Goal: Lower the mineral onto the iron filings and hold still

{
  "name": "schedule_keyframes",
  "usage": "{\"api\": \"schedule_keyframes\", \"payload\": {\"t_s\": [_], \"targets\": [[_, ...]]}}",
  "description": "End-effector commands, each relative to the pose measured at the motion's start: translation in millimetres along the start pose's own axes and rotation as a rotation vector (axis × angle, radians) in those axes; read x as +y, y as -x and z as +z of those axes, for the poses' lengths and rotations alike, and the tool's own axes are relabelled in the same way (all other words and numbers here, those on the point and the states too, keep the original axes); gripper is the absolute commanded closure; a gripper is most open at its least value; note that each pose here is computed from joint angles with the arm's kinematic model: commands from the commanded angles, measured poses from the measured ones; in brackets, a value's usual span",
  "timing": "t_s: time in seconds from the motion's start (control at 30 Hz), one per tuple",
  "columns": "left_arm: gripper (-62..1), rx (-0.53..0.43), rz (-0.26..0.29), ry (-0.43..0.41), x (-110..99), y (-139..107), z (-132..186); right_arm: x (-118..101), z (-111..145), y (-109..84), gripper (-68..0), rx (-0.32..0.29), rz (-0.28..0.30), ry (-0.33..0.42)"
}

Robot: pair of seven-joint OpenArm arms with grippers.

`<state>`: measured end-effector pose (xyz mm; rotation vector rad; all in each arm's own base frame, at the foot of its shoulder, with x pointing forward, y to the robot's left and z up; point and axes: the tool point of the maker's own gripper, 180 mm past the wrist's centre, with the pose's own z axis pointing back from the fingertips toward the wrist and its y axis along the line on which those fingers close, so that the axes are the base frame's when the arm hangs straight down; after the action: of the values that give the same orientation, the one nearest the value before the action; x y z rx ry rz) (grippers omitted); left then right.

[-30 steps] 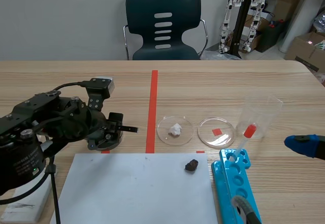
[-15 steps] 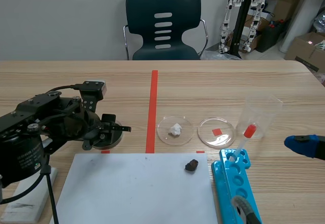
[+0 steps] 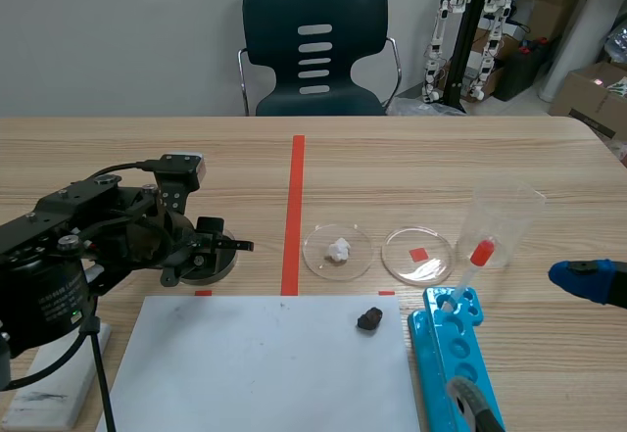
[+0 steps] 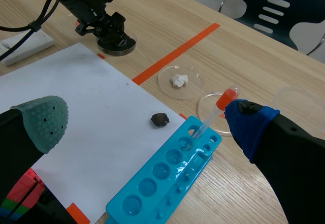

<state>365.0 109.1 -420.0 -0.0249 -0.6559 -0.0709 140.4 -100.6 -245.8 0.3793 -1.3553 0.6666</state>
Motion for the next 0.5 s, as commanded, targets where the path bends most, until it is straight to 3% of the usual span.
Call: {"api": "schedule_keyframes", "payload": {"t_s": [0.0,0.47], "targets": [[-11.5,-0.008,0.002,0.006,-2.5,-3.9,0.9,-0.8,-1.2,-7.6,-65.3,-0.03,-0.003,0.003],[-11.6,0.004,-0.003,-0.006,4.4,-1.4,1.1,-0.8,-1.2,-7.6,-65.3,-0.03,-0.003,0.003]]}}
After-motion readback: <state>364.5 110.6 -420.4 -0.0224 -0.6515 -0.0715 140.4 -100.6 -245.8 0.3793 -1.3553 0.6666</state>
